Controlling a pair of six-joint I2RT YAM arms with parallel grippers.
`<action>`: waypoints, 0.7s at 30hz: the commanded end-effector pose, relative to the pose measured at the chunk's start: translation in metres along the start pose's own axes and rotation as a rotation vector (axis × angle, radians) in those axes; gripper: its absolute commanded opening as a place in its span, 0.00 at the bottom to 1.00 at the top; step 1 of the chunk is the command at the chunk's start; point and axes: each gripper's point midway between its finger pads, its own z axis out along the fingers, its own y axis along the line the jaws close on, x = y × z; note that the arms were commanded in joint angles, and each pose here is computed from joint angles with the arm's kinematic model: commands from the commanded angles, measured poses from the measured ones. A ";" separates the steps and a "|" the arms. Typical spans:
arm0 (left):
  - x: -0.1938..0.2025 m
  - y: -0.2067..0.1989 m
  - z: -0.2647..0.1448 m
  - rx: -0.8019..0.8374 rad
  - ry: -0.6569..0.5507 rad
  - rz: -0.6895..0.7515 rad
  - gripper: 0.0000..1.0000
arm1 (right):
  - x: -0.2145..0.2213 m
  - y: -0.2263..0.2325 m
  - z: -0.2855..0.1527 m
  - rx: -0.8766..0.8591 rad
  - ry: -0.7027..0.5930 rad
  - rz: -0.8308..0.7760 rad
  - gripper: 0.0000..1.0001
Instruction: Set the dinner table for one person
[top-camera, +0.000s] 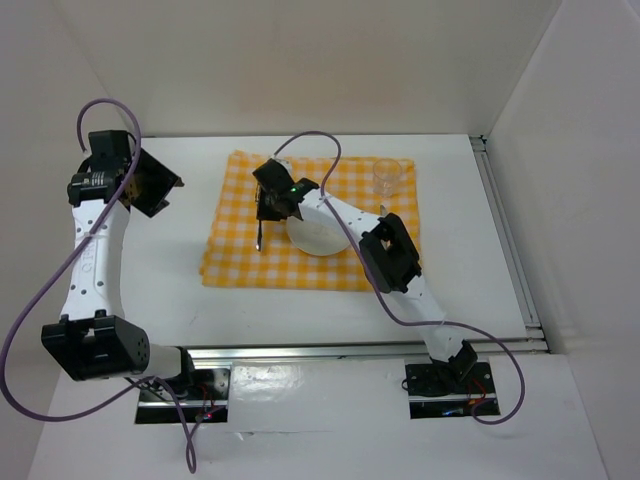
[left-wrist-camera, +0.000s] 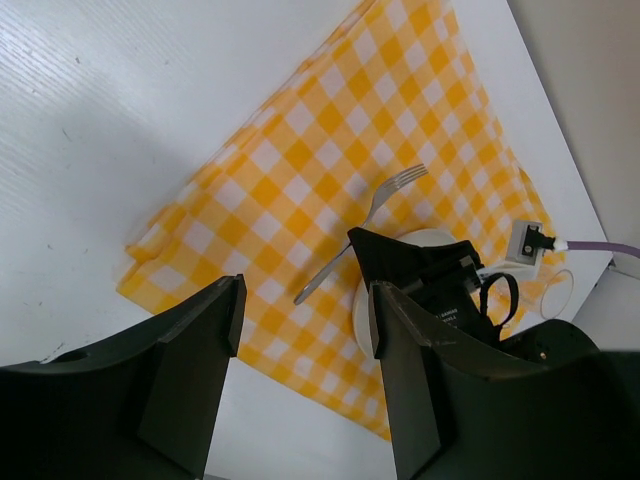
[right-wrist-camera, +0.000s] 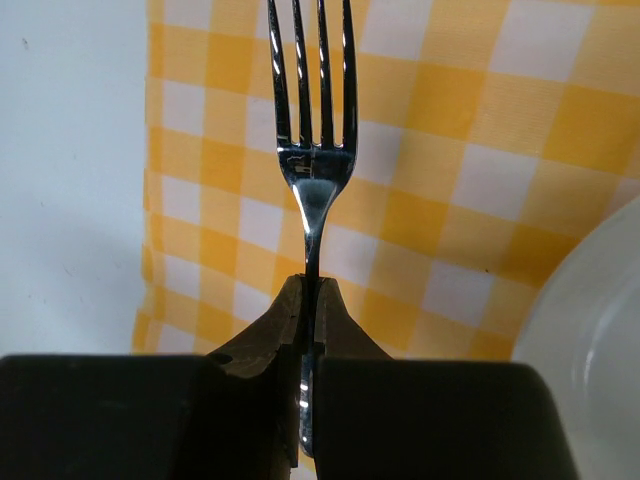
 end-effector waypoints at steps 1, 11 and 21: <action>-0.007 -0.009 -0.003 0.053 -0.026 0.048 0.69 | -0.031 0.041 -0.006 -0.114 -0.108 0.082 0.00; -0.007 -0.005 -0.005 0.032 -0.032 0.056 0.69 | -0.025 0.024 0.013 -0.055 -0.128 0.115 0.20; -0.003 -0.004 -0.003 0.039 -0.012 0.065 0.70 | -0.046 0.041 -0.017 -0.108 -0.170 0.051 0.69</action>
